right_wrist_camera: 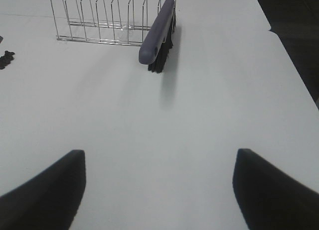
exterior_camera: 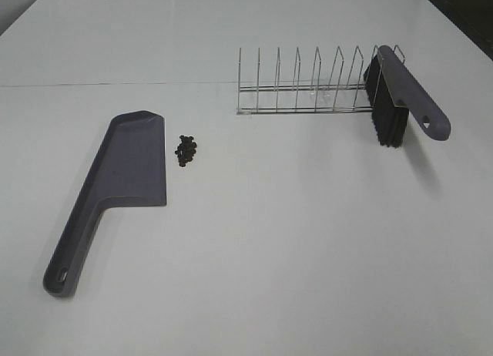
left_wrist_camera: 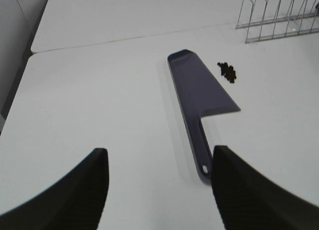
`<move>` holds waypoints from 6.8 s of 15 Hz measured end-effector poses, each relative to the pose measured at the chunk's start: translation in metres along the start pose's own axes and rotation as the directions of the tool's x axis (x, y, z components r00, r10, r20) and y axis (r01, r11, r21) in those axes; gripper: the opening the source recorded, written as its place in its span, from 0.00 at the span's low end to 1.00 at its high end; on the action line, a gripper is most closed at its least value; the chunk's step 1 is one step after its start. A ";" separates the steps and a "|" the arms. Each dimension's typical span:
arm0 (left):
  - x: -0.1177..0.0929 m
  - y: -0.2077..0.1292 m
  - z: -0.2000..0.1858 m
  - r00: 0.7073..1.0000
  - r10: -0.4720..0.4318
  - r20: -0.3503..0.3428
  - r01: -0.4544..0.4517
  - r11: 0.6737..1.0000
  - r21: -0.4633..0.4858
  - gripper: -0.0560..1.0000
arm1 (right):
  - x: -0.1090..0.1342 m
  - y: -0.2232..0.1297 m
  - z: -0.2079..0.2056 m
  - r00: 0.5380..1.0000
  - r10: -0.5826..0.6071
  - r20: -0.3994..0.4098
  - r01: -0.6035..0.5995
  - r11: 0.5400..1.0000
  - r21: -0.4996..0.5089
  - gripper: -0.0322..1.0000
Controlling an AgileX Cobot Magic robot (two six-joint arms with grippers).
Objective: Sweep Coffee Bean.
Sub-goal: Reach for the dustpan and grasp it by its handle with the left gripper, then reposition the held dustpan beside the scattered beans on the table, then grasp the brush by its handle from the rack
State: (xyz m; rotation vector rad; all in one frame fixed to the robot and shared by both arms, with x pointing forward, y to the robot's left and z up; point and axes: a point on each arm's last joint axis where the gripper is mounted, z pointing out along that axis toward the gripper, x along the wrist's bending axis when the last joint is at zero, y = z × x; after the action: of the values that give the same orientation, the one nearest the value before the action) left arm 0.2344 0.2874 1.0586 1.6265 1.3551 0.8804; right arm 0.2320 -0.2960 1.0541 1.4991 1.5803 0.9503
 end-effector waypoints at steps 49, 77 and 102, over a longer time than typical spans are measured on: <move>-0.037 -0.027 0.395 0.978 -0.181 -0.108 0.173 0.400 0.900 0.32 | 0.000 0.000 0.000 1.000 0.000 0.000 0.000 1.000 0.000 0.69; -0.032 0.014 0.373 0.982 -0.160 -0.105 0.172 0.497 0.851 0.31 | -0.006 0.094 0.174 0.995 0.098 -0.020 -0.086 0.941 0.326 0.69; -0.032 0.014 0.372 0.983 -0.155 -0.099 0.163 0.490 0.856 0.31 | -0.017 0.131 0.513 0.994 0.109 0.011 -0.084 0.689 0.720 0.64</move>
State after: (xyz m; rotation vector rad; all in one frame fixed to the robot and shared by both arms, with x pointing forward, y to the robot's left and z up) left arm 0.5676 0.1974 0.9161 2.1480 2.1128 -0.0020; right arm 0.7499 -0.2973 0.9427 2.1174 2.0498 0.3842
